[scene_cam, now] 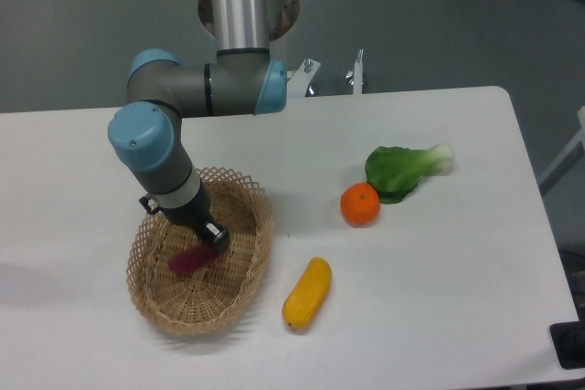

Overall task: Place the sweet potato in the basket
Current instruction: 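Lower the sweet potato into the basket and open the gripper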

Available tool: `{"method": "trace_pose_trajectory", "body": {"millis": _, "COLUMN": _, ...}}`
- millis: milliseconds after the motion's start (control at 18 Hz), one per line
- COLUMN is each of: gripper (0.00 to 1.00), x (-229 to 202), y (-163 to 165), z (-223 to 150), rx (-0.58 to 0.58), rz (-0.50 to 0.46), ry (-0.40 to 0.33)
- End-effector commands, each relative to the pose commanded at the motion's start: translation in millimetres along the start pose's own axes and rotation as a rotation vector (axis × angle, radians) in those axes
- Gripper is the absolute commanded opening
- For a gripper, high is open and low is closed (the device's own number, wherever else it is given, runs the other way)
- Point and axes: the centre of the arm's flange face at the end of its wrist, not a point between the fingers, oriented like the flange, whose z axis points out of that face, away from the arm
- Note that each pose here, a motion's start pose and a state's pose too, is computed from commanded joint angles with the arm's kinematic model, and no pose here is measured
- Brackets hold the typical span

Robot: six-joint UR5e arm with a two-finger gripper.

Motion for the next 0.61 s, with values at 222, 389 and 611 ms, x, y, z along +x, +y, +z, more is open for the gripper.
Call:
{"method": "trace_pose_trajectory", "body": {"millis": 222, "gripper": 1.0, "x": -25, "y": 2, "z": -38, "rx": 0.052, "rz": -0.046, "ry": -0.073}}
{"method": "trace_pose_trajectory", "body": {"millis": 389, "gripper": 1.0, "x": -69, "y": 25, "z": -67, "rx": 0.087, "rz": -0.129, "ry": -0.123}}
{"method": "trace_pose_trajectory", "body": {"millis": 611, "gripper": 1.0, "x": -124, "y": 67, "z": -100, "rx": 0.106, "rz": -0.202, "ry": -0.18}}
